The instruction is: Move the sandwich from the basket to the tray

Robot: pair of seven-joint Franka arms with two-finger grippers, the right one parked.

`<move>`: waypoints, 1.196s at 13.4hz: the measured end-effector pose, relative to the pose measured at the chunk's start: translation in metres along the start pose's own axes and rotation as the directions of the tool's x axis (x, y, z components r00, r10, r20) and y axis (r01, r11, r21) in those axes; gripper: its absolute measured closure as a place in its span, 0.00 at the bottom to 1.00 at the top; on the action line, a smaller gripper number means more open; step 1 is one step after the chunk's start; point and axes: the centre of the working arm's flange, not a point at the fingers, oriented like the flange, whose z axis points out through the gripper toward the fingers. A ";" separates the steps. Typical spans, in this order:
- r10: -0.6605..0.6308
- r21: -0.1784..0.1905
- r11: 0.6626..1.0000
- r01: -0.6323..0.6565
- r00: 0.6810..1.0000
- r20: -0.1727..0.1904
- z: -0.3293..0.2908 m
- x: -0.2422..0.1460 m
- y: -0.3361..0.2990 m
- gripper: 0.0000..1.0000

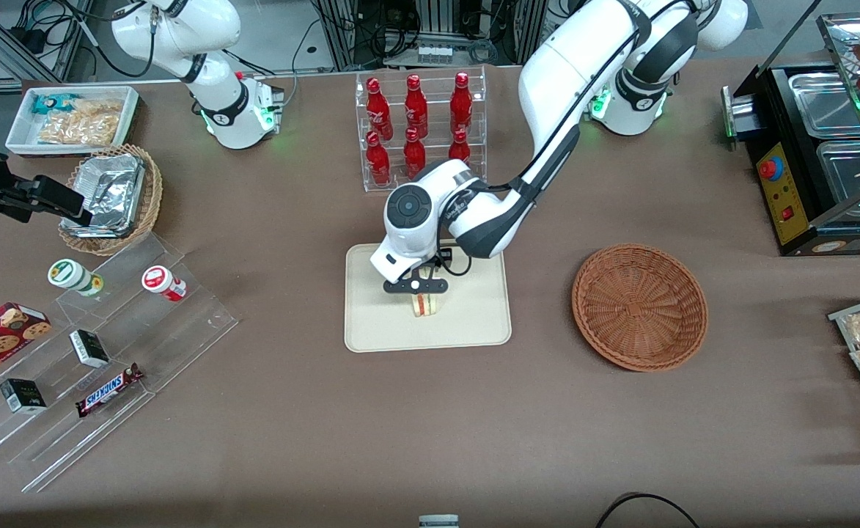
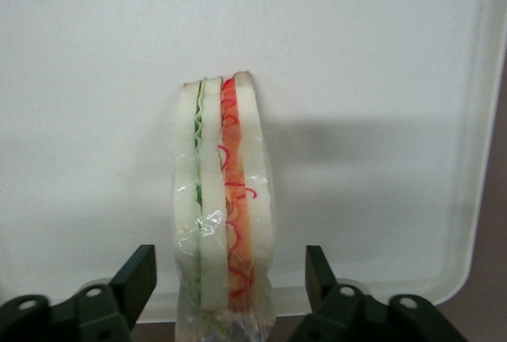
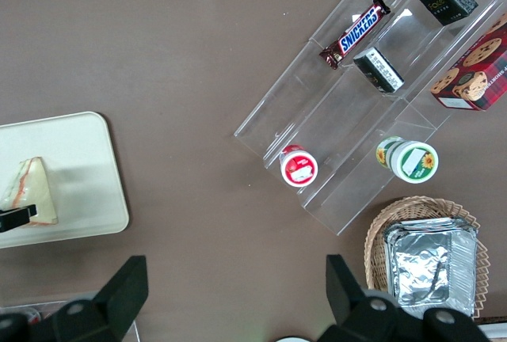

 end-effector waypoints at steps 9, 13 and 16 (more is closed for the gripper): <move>-0.350 0.058 0.932 0.357 0.931 -0.100 -0.244 0.018 -0.149 0.00; -0.482 0.092 0.865 0.493 0.868 -0.120 -0.308 0.029 -0.289 0.00; -0.456 0.125 0.875 0.467 0.883 -0.110 -0.321 0.020 -0.355 0.00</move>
